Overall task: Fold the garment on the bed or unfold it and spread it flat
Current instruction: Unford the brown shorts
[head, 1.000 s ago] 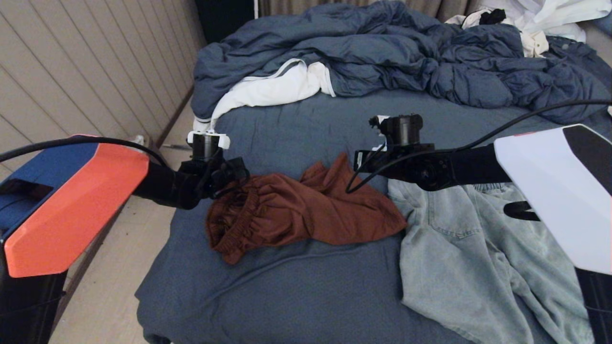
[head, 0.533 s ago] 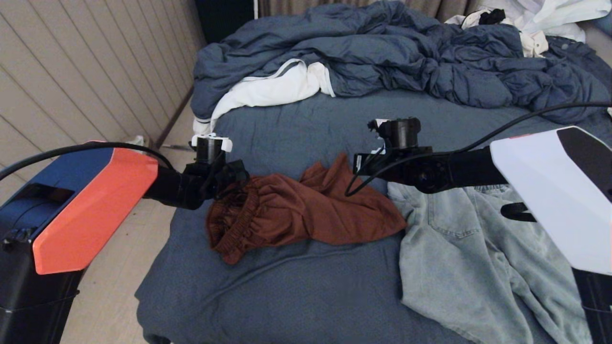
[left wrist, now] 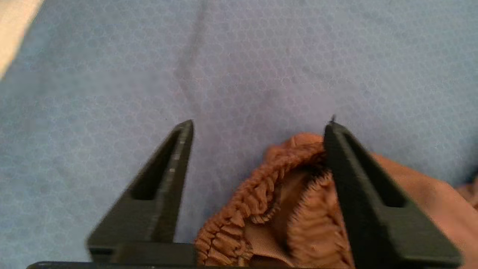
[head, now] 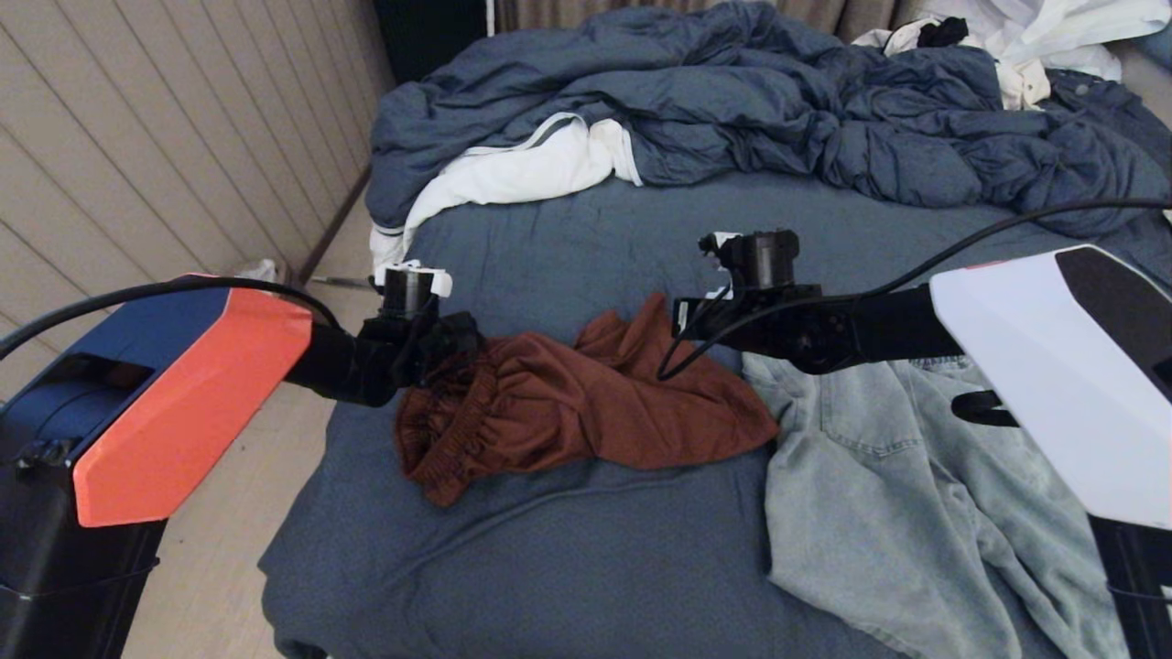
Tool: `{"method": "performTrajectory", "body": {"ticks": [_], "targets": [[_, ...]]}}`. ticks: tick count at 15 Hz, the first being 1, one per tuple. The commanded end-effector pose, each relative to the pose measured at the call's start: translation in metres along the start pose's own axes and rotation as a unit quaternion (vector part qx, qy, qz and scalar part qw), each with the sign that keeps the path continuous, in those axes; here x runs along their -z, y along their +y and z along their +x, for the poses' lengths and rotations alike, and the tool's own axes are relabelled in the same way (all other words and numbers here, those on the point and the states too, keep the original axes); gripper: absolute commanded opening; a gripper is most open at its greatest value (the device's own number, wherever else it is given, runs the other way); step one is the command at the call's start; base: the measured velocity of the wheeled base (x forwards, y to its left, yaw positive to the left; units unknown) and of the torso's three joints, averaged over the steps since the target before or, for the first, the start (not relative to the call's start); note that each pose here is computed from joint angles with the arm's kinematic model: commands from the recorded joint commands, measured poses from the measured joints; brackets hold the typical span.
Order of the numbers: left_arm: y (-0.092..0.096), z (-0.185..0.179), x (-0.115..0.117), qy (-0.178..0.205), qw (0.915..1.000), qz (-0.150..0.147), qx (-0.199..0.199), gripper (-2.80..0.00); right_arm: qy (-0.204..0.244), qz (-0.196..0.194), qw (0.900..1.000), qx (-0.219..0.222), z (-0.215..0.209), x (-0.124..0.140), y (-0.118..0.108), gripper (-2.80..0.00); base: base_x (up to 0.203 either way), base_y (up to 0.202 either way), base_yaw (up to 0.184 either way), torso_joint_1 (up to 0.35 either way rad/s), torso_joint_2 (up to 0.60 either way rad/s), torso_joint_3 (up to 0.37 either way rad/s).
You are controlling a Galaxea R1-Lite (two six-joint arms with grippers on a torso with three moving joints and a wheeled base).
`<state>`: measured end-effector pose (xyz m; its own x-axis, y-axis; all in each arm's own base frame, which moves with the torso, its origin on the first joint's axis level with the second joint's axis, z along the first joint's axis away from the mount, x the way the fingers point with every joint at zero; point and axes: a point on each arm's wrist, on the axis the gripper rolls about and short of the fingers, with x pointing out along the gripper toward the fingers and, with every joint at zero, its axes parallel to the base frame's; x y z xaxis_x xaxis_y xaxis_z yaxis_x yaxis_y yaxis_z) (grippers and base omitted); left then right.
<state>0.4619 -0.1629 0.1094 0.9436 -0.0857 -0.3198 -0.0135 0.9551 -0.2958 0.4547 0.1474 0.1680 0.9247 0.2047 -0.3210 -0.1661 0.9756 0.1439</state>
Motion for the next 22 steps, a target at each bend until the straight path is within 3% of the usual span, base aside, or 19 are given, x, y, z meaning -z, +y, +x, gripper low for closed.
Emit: {"method": "performTrajectory", "body": {"ticks": [1,5,16,17,22], "targets": [[-0.004,0.000,0.003,0.000,1.0000,-0.001,0.004,0.00,0.000,0.001,1.000,0.000,0.001,0.000,0.000,-2.80,0.000,0.000,0.000,0.000,0.00,0.000],[-0.006,-0.002,-0.005,-0.009,0.9999,-0.006,0.007,0.00,0.001,0.000,1.000,0.000,0.001,0.001,0.000,-2.80,0.000,0.000,0.000,0.000,0.00,0.000],[-0.017,0.003,0.022,0.017,0.9998,0.003,0.013,0.00,0.007,-0.001,1.000,0.001,0.005,0.006,0.000,-2.80,0.000,0.000,0.000,0.000,0.00,0.000],[-0.017,0.003,0.022,0.016,0.9998,0.002,0.012,-2.80,0.008,-0.001,1.000,0.002,0.006,0.007,-0.001,-2.80,0.000,0.000,0.000,0.000,0.00,0.000],[-0.019,-0.001,0.016,0.006,0.9998,0.001,0.017,-2.80,-0.002,0.002,1.000,0.000,0.004,0.000,-0.001,-2.80,0.000,0.000,0.000,0.000,0.00,0.000]]}}
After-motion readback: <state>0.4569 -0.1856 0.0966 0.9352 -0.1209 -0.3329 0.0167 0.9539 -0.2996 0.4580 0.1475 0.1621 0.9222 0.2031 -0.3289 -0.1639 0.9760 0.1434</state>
